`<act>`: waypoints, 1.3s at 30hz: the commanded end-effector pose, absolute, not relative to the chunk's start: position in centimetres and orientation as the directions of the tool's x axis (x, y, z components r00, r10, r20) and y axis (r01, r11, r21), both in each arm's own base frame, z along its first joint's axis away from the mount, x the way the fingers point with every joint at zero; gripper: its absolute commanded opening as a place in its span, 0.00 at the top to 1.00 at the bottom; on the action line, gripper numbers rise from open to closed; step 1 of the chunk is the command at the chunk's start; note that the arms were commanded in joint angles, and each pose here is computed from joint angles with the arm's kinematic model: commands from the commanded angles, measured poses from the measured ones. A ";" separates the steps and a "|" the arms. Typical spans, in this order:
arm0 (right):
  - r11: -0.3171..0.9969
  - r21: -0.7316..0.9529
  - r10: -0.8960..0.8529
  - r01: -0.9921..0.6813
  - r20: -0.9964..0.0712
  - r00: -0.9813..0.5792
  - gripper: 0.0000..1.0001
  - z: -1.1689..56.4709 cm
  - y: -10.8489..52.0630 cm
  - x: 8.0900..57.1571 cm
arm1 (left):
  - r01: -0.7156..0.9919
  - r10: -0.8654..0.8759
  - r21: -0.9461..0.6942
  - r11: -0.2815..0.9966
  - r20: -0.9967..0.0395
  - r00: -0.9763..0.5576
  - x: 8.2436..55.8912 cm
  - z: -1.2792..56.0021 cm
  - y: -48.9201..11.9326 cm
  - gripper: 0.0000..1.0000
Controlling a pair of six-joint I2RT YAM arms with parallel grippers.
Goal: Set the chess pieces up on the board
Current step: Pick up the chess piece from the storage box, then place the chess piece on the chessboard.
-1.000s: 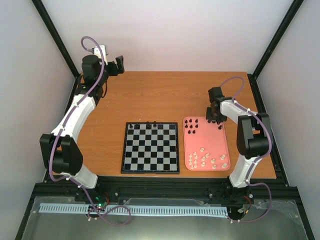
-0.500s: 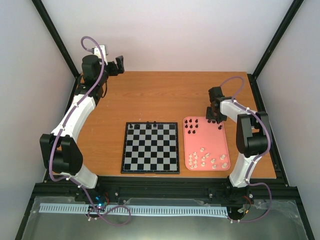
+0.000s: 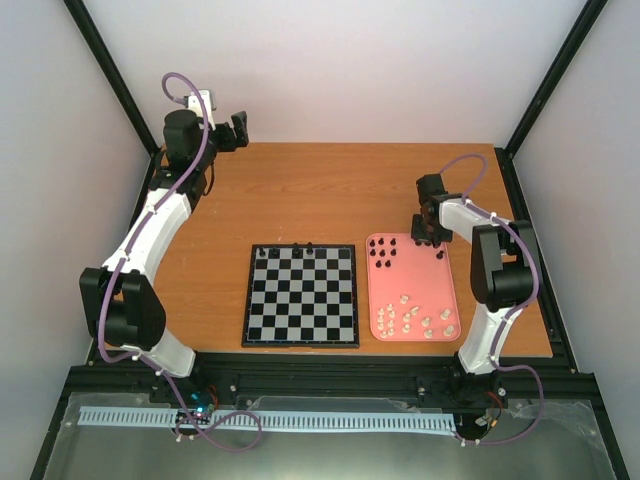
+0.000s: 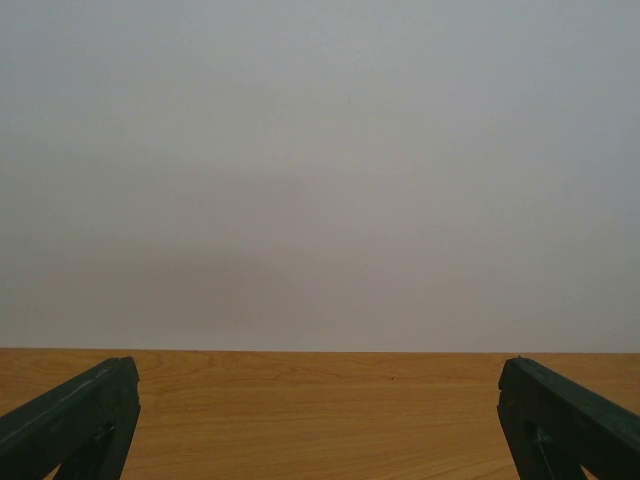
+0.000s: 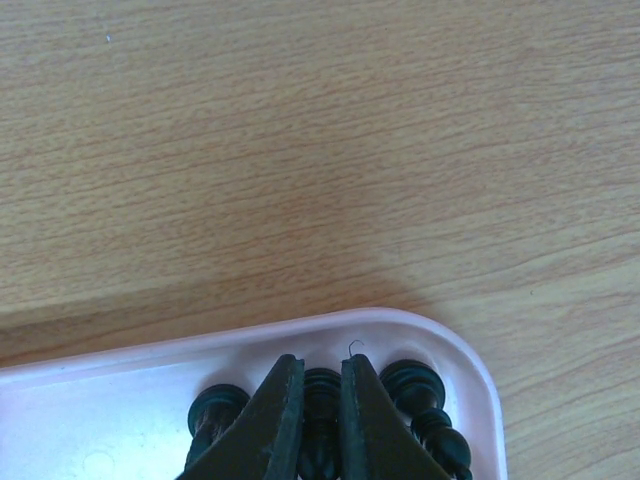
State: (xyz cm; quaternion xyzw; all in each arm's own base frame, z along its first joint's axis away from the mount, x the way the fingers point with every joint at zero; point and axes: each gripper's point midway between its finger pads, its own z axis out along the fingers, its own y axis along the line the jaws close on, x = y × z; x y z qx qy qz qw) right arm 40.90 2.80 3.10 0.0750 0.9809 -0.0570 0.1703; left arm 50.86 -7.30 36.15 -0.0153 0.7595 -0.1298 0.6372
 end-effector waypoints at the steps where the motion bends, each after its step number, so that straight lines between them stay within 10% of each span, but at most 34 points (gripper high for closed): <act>1: 0.981 -0.072 0.138 0.179 -0.385 -0.913 0.97 4.8 2.6 41.7 | 0.155 -0.187 -0.209 0.965 -0.971 -0.148 51.0 38.1 -7.4 0.00; 13: 0.990 -0.030 0.106 0.141 -0.513 -0.852 0.97 13.1 4.0 41.9 | 0.157 -0.190 -0.212 0.965 -0.971 -0.147 50.9 38.2 -7.4 0.00; 39: 0.736 0.170 -0.477 -0.655 -0.557 -0.680 0.97 13.7 41.1 40.0 | 0.151 -0.197 -0.213 0.965 -0.974 -0.114 49.9 39.2 -7.1 0.00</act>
